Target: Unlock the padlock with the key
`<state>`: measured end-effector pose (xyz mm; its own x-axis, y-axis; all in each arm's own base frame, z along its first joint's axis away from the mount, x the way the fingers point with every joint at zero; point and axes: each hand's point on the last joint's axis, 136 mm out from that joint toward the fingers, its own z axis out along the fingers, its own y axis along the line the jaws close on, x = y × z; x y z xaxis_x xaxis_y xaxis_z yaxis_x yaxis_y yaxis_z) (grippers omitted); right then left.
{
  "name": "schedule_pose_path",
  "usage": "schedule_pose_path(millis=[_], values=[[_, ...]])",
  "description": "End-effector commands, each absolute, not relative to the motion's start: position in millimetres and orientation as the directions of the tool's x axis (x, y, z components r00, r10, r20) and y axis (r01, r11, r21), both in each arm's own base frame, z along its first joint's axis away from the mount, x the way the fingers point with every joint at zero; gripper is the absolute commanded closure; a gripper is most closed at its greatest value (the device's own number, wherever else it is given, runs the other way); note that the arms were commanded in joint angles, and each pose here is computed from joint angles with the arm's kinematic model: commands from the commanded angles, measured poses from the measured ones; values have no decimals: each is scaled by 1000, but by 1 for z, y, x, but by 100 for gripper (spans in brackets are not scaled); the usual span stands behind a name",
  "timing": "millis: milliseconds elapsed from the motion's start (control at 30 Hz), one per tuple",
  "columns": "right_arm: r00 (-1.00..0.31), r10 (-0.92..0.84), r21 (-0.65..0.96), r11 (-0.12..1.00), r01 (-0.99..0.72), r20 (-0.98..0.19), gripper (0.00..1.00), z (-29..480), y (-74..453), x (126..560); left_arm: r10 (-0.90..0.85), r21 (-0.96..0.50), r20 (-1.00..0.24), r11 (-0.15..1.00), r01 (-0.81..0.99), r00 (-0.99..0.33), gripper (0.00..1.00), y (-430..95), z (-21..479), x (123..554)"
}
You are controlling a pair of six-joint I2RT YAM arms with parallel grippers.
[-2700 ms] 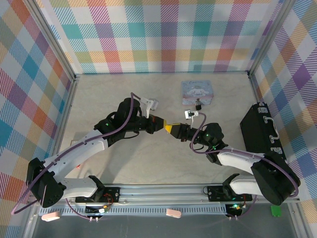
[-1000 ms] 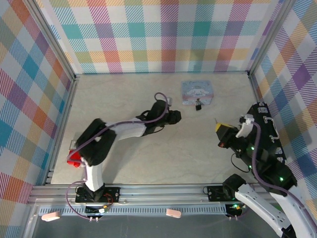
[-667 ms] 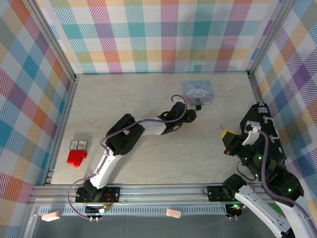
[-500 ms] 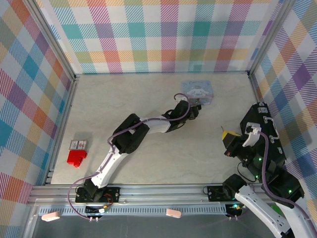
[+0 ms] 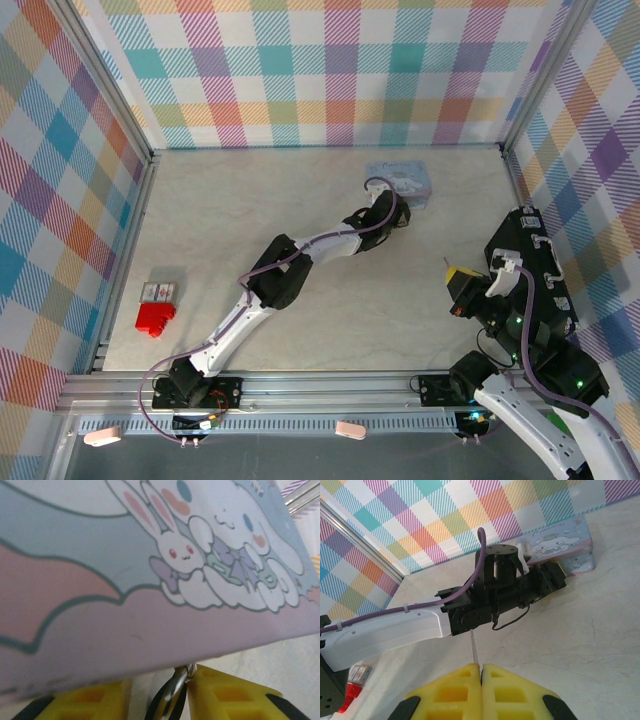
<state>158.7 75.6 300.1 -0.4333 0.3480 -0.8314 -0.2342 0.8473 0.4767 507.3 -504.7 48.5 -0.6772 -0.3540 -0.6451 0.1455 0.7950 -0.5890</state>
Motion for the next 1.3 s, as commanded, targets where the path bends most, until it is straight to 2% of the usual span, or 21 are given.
schedule_pose_path(millis=[0,267,433,767,1000,1267], values=[[-417,367,488,841,-234,-831,100,302,74,159,-318,-509,-600,859,45,-734,72,-490,-1,495],[-439,363,495,836,-236,-822,100,297,79,161,-328,-516,-611,855,48,-721,89,-478,9,488],[-504,354,519,822,-234,-788,100,281,96,169,-288,-472,-661,877,86,-693,94,-447,33,475],[-672,326,609,757,-236,-665,100,238,150,193,-293,-462,-635,885,48,-714,96,-339,40,426],[-769,302,660,724,-200,-564,100,203,182,209,-276,-428,-608,904,14,-744,97,-290,41,377],[-856,235,675,719,-166,-461,100,158,217,212,-290,-458,-528,889,-20,-798,96,-247,43,310]])
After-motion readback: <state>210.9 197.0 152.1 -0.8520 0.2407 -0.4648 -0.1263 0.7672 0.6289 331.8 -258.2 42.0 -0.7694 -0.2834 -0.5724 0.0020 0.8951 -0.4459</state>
